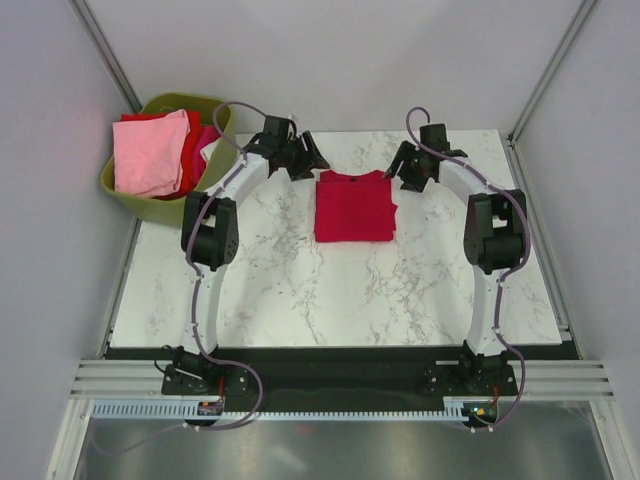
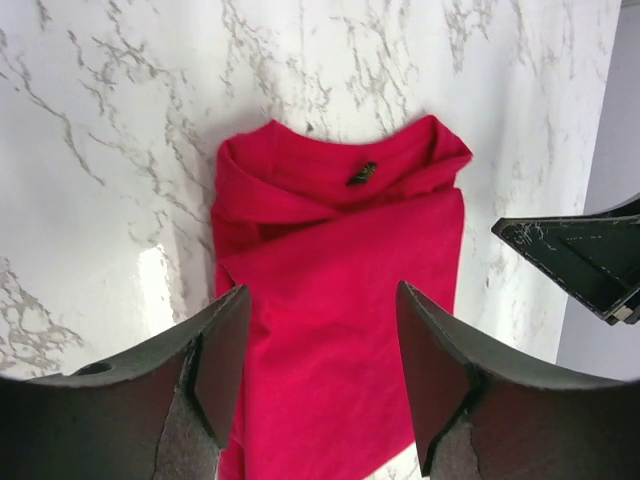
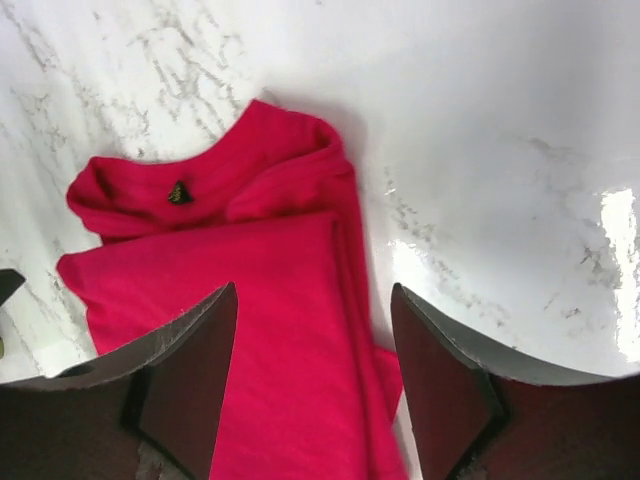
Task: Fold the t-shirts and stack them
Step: Fold the tshirt, then neatly place the folded tshirt to the corner
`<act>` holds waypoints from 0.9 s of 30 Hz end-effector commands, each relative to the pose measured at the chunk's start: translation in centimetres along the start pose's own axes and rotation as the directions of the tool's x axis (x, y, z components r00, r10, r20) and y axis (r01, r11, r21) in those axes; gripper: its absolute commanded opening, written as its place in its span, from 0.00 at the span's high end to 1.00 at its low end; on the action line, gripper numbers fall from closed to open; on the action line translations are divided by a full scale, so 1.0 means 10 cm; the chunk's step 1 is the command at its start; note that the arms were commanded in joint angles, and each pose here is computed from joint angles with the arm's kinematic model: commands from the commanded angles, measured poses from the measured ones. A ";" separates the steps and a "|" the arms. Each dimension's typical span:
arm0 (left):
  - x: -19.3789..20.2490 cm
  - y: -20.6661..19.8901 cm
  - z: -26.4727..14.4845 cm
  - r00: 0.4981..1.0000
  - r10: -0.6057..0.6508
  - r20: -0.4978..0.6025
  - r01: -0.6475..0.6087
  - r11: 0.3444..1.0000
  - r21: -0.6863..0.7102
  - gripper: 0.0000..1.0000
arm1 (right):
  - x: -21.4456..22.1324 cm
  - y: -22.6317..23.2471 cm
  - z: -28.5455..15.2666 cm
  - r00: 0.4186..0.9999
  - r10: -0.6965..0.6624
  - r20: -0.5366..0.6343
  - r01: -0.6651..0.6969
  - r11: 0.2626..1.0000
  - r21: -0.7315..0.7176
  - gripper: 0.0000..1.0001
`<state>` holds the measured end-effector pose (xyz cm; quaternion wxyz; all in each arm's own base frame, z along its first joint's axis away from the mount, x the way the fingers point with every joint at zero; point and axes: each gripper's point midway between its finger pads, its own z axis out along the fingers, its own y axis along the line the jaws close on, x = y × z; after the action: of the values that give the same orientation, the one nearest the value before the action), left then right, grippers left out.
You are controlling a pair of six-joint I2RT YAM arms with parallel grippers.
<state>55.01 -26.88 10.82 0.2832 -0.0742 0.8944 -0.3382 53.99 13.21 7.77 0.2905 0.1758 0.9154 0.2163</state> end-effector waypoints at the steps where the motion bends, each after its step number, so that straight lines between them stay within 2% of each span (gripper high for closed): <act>1: -0.23 -0.26 -0.11 0.996 0.063 0.059 -0.067 0.996 0.063 0.33 | -0.29 0.19 -0.02 0.990 0.000 0.140 0.016 0.993 -0.114 0.29; 5: -0.17 -0.14 -0.15 0.995 0.038 0.092 -0.040 0.999 0.026 0.33 | -0.22 0.17 -0.03 0.978 -0.024 0.206 0.058 0.985 -0.160 0.29; 9: -0.08 -0.02 -0.22 0.987 0.004 0.160 -0.002 1.000 -0.012 0.34 | -0.12 0.10 0.05 0.987 -0.086 0.138 0.104 0.986 -0.133 0.41; 10: -0.14 -0.06 -0.23 0.977 0.015 0.212 -0.018 1.000 0.014 0.34 | -0.09 0.10 0.06 0.988 -0.090 0.127 0.108 0.985 -0.138 0.44; 11: 0.05 0.12 -0.21 0.982 0.003 0.190 0.000 1.000 -0.014 0.34 | -0.05 0.08 0.08 0.989 -0.091 0.115 0.106 0.985 -0.135 0.46; 12: 0.00 0.11 -0.30 0.975 0.009 0.224 -0.004 1.000 -0.024 0.34 | 0.01 0.02 0.11 0.990 -0.091 0.104 0.103 0.987 -0.126 0.46; 16: 0.11 0.20 -0.34 0.976 0.056 0.209 -0.047 0.998 -0.048 0.35 | 0.12 -0.06 0.20 0.994 -0.079 0.082 0.089 0.988 -0.124 0.47; 20: 0.22 0.26 -0.19 0.990 0.049 0.135 -0.044 0.998 -0.043 0.39 | 0.13 -0.07 0.23 0.995 -0.070 0.072 0.078 0.990 -0.119 0.52; 27: 0.29 0.28 -0.06 0.995 0.027 0.098 -0.025 0.999 -0.023 0.45 | 0.22 -0.15 0.21 0.996 -0.077 0.046 0.080 0.993 -0.085 0.55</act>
<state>51.48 -24.41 7.29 0.3191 -0.1011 0.8924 -0.3026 53.47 13.37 4.35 0.3225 0.1430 0.9036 0.2430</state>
